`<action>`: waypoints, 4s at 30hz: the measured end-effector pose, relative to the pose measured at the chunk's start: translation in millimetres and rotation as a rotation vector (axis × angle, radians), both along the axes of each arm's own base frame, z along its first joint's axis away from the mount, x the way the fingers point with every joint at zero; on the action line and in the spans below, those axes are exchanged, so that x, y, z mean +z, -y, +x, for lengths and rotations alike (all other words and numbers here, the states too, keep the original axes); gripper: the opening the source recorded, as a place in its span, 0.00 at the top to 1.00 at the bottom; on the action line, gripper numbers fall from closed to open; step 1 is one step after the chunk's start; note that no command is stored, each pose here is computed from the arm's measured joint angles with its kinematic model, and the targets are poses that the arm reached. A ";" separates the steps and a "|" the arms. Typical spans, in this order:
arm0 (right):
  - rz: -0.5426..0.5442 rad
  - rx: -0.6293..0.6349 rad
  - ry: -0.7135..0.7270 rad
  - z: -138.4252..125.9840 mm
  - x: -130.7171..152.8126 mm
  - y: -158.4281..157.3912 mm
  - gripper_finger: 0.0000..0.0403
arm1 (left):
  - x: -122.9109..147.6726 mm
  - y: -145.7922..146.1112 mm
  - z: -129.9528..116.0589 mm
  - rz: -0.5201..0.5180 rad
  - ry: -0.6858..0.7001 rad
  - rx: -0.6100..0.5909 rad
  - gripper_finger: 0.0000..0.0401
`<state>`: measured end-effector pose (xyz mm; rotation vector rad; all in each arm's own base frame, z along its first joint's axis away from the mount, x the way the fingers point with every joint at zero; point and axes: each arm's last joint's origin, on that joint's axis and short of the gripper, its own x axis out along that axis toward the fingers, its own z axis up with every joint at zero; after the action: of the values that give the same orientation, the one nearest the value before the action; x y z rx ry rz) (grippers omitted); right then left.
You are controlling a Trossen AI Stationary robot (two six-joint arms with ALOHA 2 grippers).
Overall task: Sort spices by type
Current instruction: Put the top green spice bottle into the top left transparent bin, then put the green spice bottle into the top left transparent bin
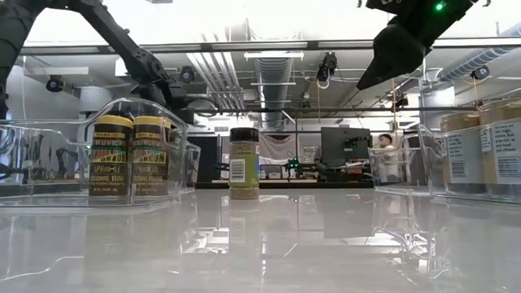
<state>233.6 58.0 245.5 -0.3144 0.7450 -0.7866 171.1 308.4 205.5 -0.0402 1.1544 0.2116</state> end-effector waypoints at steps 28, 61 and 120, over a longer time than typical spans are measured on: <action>0.029 -0.038 0.051 0.4 0.7 1.6 0.10 | -18.6 -1.7 -4.5 0.064 0.091 -0.120 0.53; 0.028 -0.039 0.046 0.1 0.4 1.7 0.10 | -18.3 -2.7 -1.6 0.114 -0.018 -0.030 0.40; 0.251 0.502 -0.050 13.9 60.8 -38.5 0.10 | 129.3 223.0 93.1 -0.290 0.621 -0.411 0.42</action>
<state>247.5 96.6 306.3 -0.2788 0.7606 -0.2087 264.2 85.4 334.8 -0.1146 0.5448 -0.3198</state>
